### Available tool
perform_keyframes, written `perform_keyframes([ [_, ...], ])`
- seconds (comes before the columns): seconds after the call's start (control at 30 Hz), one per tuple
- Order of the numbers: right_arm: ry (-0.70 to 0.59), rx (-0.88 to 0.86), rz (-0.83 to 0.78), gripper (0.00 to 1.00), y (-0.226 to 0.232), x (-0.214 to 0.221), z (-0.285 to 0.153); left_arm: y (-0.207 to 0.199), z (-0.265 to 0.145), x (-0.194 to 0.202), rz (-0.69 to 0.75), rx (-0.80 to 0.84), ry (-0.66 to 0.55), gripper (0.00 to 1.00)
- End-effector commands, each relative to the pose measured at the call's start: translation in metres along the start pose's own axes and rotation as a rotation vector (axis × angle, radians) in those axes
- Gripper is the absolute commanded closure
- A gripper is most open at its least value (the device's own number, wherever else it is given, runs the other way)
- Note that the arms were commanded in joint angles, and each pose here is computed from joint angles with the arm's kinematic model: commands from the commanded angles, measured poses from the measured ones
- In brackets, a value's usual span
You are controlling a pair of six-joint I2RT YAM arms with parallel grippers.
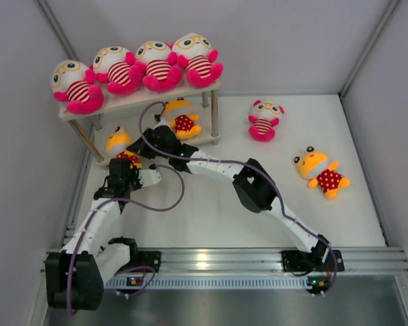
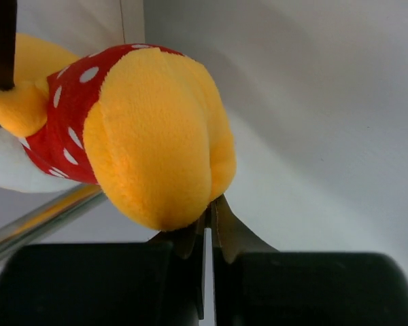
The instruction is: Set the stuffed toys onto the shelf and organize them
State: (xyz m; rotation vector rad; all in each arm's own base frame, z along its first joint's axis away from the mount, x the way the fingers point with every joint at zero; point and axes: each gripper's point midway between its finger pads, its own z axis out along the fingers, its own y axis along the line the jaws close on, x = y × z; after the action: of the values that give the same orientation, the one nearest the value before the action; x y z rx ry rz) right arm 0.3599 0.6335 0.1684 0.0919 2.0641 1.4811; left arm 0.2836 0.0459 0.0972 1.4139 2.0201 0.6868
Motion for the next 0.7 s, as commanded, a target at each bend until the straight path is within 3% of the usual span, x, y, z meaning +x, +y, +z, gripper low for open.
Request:
perform_keyframes([
  [0.0, -0.071, -0.157, -0.030, 1.00, 0.067, -0.042, -0.021, 0.029, -0.001, -0.011, -0.031, -0.086, -0.042, 1.00],
  [0.37, -0.060, -0.162, -0.087, 0.91, 0.069, -0.044, -0.028, 0.054, -0.008, -0.003, -0.077, -0.132, -0.076, 1.00],
  [0.5, -0.059, -0.159, -0.111, 0.54, 0.071, -0.046, -0.030, 0.065, -0.007, 0.004, -0.113, -0.150, -0.064, 1.00],
  [0.67, -0.059, -0.128, -0.149, 0.43, 0.071, -0.047, -0.041, 0.079, -0.004, 0.008, -0.161, -0.197, -0.061, 1.00],
])
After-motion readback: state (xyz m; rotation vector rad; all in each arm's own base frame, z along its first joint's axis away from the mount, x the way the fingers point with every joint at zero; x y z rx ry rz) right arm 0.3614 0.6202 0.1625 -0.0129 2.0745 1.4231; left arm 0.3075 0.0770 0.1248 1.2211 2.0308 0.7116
